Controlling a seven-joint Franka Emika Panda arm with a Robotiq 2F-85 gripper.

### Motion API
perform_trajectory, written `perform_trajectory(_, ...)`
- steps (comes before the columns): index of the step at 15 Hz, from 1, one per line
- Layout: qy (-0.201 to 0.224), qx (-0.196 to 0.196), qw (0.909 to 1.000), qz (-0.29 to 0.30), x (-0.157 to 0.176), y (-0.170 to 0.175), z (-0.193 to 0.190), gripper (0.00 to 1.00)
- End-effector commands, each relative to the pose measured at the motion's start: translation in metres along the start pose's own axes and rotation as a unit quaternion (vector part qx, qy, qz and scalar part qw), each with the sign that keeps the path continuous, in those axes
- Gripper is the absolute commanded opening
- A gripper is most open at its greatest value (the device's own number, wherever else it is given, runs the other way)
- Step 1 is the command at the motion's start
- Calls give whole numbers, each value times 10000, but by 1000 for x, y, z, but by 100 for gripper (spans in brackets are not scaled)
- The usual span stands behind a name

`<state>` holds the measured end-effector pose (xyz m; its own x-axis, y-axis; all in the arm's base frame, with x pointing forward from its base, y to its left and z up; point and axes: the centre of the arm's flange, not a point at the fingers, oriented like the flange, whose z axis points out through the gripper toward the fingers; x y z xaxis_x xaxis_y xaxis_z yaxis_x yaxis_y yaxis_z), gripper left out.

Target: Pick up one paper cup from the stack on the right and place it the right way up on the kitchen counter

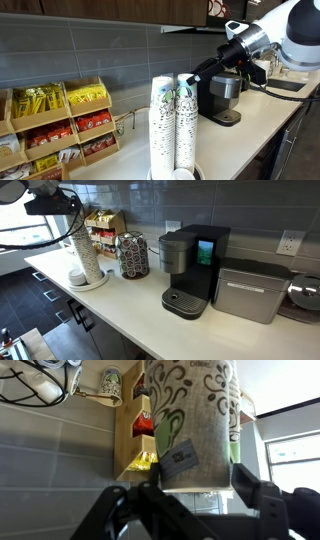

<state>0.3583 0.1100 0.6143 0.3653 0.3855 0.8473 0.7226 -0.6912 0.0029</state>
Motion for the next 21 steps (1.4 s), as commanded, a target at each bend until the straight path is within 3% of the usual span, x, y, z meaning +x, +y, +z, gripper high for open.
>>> perform_trajectory(1, 72, 104, 9999, -71, -7, -1, 0, 59)
perform_trajectory(3, 95, 114, 9999, -82, -7, -1, -1, 41)
perform_trajectory(10, 197, 81, 9995, -219, 2, -1, -12, 40)
perform_trajectory(12, 203, 78, 9995, -228, 4, -1, -14, 68)
perform_trajectory(13, 207, 107, 9995, -219, 2, -1, -13, 46)
perform_trajectory(14, 215, 116, 9995, -220, 2, -2, -13, 42)
perform_trajectory(21, 247, 177, 9992, -267, 5, -5, -13, 39)
